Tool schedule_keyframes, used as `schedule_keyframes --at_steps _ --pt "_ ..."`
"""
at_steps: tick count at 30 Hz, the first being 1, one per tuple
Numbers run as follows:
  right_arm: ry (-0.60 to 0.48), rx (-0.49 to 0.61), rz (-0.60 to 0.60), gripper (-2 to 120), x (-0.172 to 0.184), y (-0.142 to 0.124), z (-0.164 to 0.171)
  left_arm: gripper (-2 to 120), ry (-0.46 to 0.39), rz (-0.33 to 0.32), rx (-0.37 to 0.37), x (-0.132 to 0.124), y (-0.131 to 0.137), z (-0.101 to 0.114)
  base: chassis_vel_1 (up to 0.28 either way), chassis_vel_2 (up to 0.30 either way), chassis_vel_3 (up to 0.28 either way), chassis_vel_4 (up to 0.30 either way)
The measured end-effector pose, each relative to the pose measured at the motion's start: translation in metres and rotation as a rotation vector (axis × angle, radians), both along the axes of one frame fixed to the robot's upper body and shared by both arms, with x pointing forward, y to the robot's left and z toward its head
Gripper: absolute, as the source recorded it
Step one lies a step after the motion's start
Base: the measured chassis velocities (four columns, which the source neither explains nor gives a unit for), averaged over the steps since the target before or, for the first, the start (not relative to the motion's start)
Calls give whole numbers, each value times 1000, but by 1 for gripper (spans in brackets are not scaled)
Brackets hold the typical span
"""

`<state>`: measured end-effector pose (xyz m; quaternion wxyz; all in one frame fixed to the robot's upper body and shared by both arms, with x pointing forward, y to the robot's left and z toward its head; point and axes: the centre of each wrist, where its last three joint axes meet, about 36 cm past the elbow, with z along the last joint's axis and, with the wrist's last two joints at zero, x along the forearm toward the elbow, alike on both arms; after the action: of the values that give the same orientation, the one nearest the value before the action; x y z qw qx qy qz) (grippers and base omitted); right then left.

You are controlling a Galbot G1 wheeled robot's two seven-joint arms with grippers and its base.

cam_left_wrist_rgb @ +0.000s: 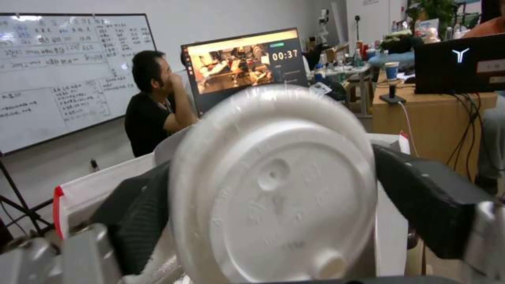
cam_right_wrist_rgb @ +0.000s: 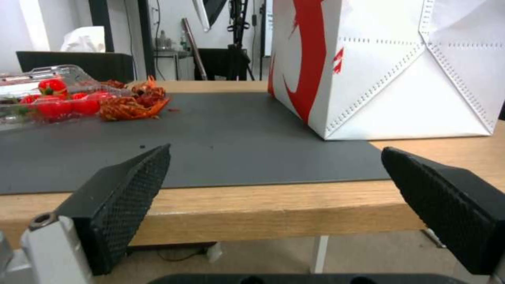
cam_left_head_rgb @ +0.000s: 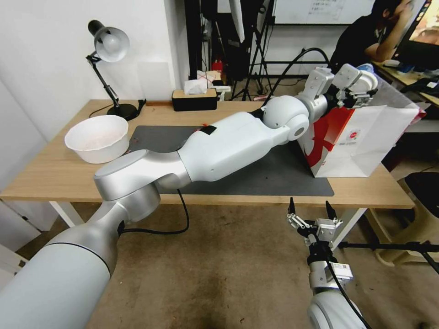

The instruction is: Pick up the trash from the table and place it into the takeout bag.

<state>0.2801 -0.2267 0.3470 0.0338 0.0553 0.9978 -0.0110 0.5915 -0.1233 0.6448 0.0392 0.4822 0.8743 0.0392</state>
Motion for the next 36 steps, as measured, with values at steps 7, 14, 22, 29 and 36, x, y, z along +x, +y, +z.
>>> schedule_keyframes --at_steps 7,14,22,29,36 --pt "-2 2 -1 100 1 0 0 100 0 -4 -14 -3 0 4 0 0 0 0" --pt "-5 -2 -2 100 1 -1 1 100 12 31 -69 4 14 19 0 0 0 0" --pt "-10 -1 -3 100 2 -1 3 100 35 107 -93 16 61 11 0 0 0 0" --pt "-10 1 -2 100 2 0 3 100 41 138 -94 20 85 3 0 0 0 0" --pt "-10 2 2 100 2 1 4 100 54 221 -117 27 138 -13 0 0 0 0"
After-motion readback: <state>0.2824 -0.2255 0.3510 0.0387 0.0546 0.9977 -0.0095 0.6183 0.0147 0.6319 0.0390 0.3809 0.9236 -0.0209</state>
